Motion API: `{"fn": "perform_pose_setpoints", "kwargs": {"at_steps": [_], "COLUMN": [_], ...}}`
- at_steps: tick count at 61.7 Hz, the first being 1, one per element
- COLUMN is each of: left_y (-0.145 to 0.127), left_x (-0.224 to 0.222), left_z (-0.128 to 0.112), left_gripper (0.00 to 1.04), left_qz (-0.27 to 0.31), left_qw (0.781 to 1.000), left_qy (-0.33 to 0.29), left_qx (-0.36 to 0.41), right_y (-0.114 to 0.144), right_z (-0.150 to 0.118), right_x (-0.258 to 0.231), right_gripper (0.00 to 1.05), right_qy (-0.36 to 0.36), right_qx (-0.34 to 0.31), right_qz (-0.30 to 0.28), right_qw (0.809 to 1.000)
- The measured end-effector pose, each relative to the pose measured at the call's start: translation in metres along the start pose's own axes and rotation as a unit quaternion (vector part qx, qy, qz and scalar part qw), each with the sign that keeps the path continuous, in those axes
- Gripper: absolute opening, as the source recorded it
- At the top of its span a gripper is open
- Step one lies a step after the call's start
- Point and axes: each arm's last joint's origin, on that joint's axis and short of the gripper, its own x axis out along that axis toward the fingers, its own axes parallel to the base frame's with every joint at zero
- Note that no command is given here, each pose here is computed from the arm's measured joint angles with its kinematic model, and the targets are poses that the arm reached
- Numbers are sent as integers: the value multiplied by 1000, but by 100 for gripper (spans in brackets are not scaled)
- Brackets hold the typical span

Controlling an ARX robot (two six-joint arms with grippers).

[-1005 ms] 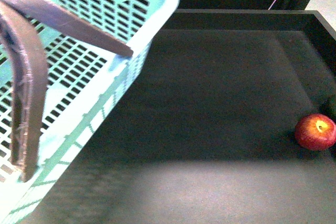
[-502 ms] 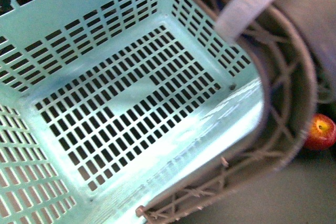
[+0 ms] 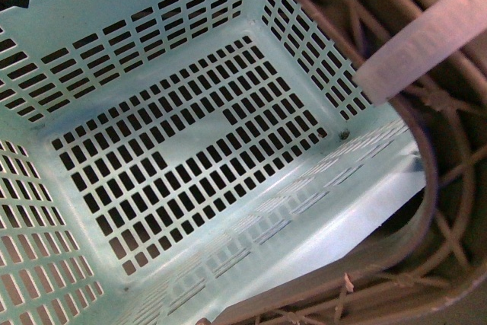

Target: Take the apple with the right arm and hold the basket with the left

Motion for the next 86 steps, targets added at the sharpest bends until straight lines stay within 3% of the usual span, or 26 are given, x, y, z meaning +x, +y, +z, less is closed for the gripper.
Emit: {"fn": "perform_pose_setpoints", "kwargs": {"at_steps": [12,15,18,24,35,50,66,86], "left_y": [0,0,0,-1,0,0,0,0], "left_x": [0,0,0,0,-1,-1,-1,-1], "left_z": [0,0,0,0,0,0,0,0], "left_gripper": [33,33,33,33,33,33,33,33], "left_qz": [0,0,0,-3,0,-1,-1,-1], "left_qw": [1000,1000,1000,1000,1000,1000,1000,1000], "left_qy": [0,1,0,4,-1,1,1,1], "left_qx": [1,1,1,2,3,3,3,3], "right_y": [0,0,-3,-8,-25,-46,-43,-47], "right_z": [-1,-1,-1,-12,-23,-51,-100,-128], "right_x": [0,1,2,7,28,91,154,195], "right_gripper": [96,96,96,96,96,96,96,96], "right_qy": [11,111,221,316,343,386,473,497], "right_qx": [6,48,99,150,156,95,36,42], "right_qz": [4,21,7,-25,-75,-108,-116,-137], "right_qw": [1000,992,970,937,923,911,873,856]}}
